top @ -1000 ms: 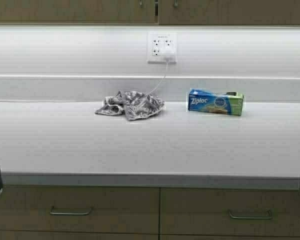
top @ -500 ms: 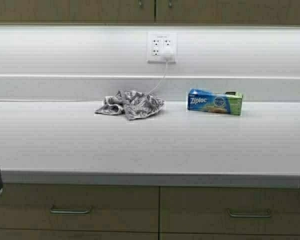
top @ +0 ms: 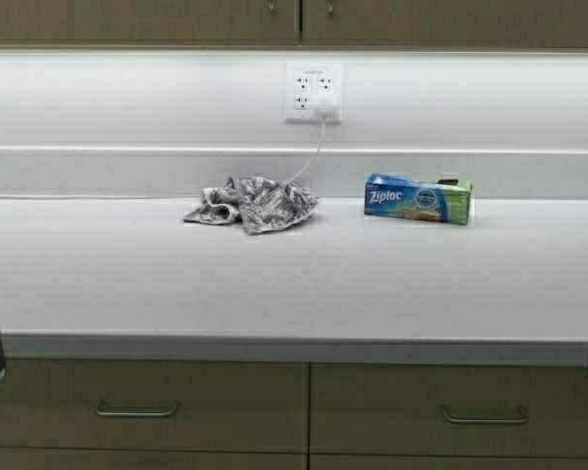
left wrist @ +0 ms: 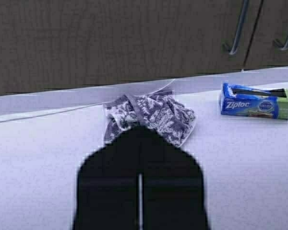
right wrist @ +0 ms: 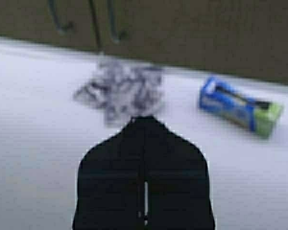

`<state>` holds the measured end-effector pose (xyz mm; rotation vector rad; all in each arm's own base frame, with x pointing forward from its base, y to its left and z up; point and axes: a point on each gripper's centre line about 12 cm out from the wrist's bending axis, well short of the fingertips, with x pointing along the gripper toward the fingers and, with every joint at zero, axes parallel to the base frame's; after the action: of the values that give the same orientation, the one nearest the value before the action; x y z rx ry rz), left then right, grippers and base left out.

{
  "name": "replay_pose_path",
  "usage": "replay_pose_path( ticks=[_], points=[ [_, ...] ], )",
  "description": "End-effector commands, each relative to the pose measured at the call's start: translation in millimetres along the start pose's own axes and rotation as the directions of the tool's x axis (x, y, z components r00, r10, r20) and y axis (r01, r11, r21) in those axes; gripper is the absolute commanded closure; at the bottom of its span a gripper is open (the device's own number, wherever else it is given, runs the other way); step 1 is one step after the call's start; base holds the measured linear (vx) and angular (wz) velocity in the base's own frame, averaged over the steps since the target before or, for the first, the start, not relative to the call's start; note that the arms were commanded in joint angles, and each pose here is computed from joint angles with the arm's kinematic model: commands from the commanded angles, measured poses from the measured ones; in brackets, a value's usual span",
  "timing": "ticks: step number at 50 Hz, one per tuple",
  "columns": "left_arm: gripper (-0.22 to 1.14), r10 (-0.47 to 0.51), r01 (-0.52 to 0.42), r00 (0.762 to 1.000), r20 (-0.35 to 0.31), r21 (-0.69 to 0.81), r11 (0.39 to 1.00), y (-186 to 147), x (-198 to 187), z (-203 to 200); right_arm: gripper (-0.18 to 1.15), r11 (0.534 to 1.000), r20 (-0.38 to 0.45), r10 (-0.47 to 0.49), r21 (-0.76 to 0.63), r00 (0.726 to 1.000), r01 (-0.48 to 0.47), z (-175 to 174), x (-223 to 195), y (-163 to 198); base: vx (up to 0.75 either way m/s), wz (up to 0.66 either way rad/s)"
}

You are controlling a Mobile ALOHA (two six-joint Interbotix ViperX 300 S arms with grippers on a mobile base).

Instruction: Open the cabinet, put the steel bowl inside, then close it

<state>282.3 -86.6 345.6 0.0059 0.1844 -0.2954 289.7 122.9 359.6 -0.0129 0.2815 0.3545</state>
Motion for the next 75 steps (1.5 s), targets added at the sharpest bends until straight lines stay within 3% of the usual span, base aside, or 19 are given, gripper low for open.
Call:
replay_pose_path(
  ticks=[1, 75],
  points=[
    [0.87, -0.002, 0.002, 1.0, 0.017, -0.001, 1.0, -0.6, -1.0, 5.1, 0.91, 1.0, 0.026, 0.004, 0.001, 1.0, -0.004, 7.1, -5.3, 0.7, 0.0, 0.0],
    [0.87, -0.001, 0.001, 1.0, -0.006, -0.01, 1.0, -0.4, 7.3, -1.3, 0.91, 1.0, 0.026, 0.003, -0.01, 1.0, -0.003, 6.8, -5.7, 0.6, 0.0, 0.0]
  ],
)
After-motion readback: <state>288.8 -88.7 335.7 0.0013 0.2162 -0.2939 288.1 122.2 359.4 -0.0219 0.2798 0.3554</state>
